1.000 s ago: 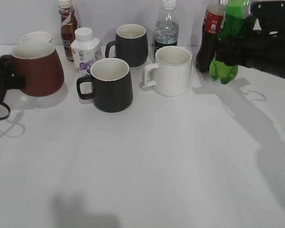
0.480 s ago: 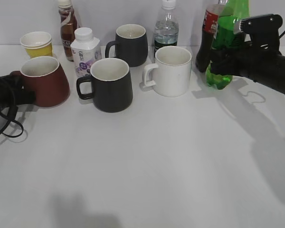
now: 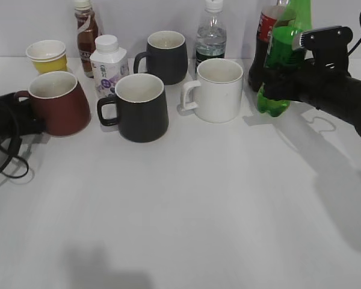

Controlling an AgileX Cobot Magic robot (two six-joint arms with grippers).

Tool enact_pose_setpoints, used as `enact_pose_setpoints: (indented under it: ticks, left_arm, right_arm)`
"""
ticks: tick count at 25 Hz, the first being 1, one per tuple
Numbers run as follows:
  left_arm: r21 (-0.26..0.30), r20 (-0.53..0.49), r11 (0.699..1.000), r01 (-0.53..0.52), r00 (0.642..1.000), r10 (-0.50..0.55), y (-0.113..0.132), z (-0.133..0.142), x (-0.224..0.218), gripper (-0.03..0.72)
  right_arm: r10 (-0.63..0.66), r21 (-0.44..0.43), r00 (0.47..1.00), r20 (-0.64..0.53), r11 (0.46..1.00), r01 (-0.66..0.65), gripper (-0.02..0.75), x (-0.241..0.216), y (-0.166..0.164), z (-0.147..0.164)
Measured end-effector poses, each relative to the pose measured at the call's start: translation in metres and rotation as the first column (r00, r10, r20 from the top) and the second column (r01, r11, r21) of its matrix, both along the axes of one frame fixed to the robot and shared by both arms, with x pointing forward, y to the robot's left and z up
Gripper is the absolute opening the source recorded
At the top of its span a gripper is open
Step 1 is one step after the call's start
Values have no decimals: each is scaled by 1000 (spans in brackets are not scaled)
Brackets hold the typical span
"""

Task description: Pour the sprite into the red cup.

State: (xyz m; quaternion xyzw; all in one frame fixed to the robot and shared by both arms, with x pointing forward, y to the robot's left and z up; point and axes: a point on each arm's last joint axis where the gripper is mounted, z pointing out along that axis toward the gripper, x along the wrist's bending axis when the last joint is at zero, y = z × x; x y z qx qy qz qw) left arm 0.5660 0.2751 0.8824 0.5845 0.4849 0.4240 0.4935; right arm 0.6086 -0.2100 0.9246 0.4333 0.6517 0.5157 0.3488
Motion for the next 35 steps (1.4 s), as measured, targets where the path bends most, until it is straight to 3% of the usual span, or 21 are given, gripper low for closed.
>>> enact_pose_setpoints:
  ticks: [3,5,16,19,23,27,31,35]
  left_arm:
    - [2,-11,1000,8,1000,-8,0,3,-10,379]
    - [2,-9,1000,9,1000,-9,0,7,-16,395]
    - [3,-48,999,33,998,-33,-4,19,-59,457]
    - [-21,-91,999,25,996,-26,-10,26,-77,456]
    - [-51,-222,998,-39,975,27,-17,36,-94,456]
    - [-63,-378,998,-31,926,5,-25,53,-114,456]
    - [-39,-594,999,7,804,-28,-28,84,-130,456]
    - [-25,-712,998,49,701,-52,-27,138,-152,456]
  right_arm:
    - [0,1,1000,1,1000,0,598,0,0,0]
    - [0,1,1000,1,1000,0,636,0,0,0]
    - [-41,15,998,-57,999,41,650,-40,-10,3]
    - [-30,9,997,-73,999,31,649,-58,-12,6]
    - [-43,29,987,-153,998,47,633,-79,-16,12]
    - [-87,-33,952,-293,996,81,596,-94,-23,24]
    - [-210,-132,868,-451,977,168,552,-114,-37,40]
    - [-319,-204,776,-543,947,247,510,-138,-50,71]
